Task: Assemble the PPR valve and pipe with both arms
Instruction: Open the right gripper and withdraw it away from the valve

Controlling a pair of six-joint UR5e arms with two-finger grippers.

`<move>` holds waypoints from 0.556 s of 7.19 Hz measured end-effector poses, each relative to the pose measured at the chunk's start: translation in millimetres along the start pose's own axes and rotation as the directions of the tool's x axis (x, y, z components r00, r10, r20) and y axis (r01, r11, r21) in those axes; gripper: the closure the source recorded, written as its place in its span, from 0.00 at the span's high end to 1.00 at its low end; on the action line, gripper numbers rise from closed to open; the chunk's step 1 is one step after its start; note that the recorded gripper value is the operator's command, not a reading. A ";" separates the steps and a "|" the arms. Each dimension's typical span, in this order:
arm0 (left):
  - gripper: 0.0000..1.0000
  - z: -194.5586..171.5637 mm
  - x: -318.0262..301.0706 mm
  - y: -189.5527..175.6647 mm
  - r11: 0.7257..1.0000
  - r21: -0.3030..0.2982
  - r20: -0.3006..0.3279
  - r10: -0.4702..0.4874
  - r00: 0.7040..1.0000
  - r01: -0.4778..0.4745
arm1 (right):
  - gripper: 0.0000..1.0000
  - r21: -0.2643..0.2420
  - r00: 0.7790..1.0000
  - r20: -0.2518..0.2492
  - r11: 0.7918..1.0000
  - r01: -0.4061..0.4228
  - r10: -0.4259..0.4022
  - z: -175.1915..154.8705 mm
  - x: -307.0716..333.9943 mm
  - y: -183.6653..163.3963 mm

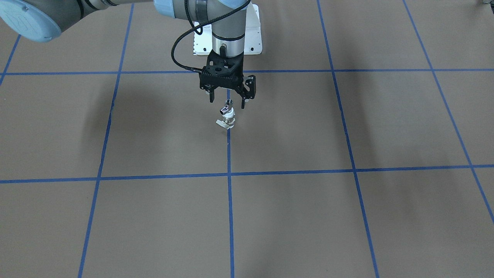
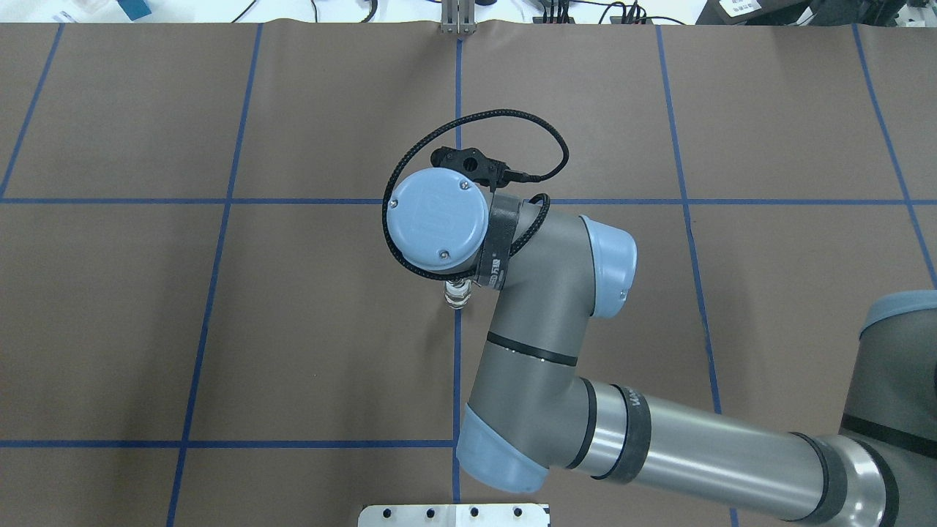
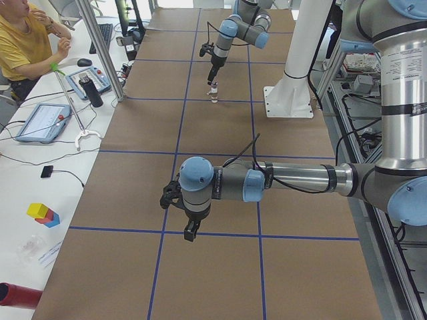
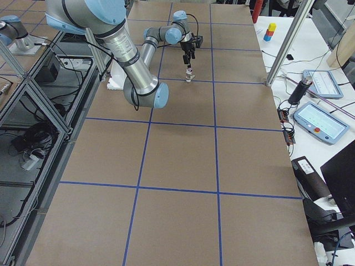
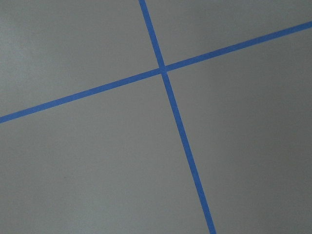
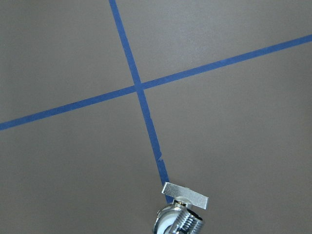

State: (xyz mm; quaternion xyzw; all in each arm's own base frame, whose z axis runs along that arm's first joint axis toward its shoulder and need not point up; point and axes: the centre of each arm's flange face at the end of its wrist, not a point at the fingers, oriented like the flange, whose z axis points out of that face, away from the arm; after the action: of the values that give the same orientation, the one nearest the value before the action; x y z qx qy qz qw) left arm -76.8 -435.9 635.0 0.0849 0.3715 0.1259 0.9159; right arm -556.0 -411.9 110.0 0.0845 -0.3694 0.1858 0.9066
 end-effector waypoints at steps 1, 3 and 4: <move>1.00 3.3 -2.5 3.6 1.000 -0.007 -0.001 -0.006 1.000 0.006 | 0.99 0.001 1.000 -0.001 1.000 0.008 -0.008 -5.7 8.9 -34.4; 1.00 16.6 -12.6 16.0 0.999 -0.032 -0.008 -0.033 0.999 0.033 | 0.99 -0.037 0.999 0.002 0.998 0.045 -0.045 -24.7 53.1 -136.2; 1.00 17.2 -13.0 16.2 0.998 -0.033 -0.009 -0.045 0.999 0.044 | 0.99 -0.064 0.996 0.008 0.994 0.090 -0.090 -34.5 98.1 -189.6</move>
State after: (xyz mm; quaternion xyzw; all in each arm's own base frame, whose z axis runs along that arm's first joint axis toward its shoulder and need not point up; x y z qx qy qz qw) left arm -76.5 -425.3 659.8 0.0609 0.3755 0.1121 0.9180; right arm -393.7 -548.7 151.2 0.0721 -0.3731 0.1327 0.9154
